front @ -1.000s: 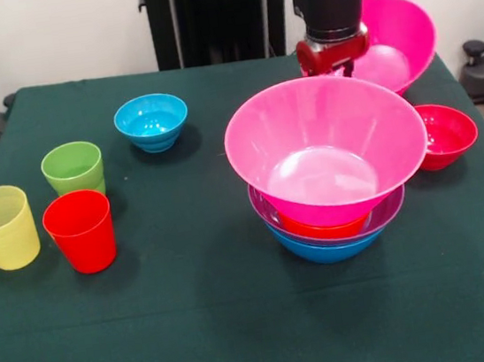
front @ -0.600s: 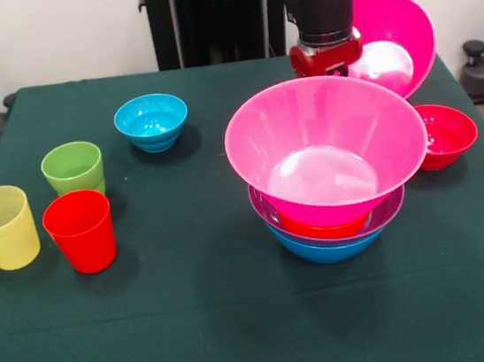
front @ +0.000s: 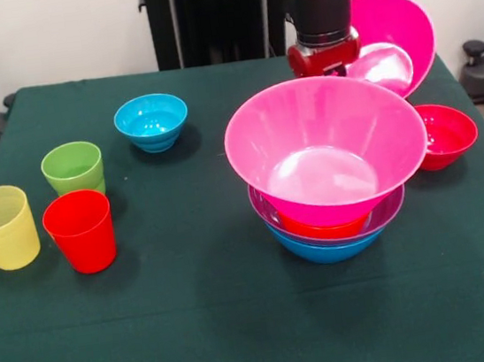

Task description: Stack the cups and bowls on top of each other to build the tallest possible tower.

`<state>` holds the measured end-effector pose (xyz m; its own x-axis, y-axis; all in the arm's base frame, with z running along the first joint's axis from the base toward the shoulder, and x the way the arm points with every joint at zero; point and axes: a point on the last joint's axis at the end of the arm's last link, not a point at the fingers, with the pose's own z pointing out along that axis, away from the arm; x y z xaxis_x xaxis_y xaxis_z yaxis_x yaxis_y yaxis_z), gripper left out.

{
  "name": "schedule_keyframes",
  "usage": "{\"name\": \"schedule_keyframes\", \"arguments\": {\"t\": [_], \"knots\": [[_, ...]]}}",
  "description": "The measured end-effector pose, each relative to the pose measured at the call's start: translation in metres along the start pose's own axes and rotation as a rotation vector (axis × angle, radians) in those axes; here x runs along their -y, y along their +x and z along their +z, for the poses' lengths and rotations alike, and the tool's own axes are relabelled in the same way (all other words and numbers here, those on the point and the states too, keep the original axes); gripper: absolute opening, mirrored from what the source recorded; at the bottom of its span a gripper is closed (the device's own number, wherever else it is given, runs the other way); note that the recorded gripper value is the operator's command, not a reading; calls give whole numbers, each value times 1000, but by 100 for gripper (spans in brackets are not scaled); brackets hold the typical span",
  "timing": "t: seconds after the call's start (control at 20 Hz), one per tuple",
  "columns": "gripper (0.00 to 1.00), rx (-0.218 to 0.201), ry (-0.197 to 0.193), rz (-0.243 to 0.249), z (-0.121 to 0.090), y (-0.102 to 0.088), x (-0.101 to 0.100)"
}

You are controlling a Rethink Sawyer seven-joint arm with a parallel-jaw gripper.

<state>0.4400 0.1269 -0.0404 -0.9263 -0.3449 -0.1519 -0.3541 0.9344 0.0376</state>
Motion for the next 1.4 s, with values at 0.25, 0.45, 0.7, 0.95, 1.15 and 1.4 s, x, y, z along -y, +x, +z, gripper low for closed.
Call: {"name": "schedule_keyframes", "arguments": {"t": [0.25,0.45,0.7,0.95,1.15,1.4], "knots": [[0,-53,-36,78,-17,-1,13],[0,-151,-73,176,-55,-9,20],[0,-296,-118,285,-113,-24,29],[0,-378,-153,373,-179,-44,43],[0,-413,-153,401,-231,-59,49],[0,-425,-138,379,-262,-69,44]]}}
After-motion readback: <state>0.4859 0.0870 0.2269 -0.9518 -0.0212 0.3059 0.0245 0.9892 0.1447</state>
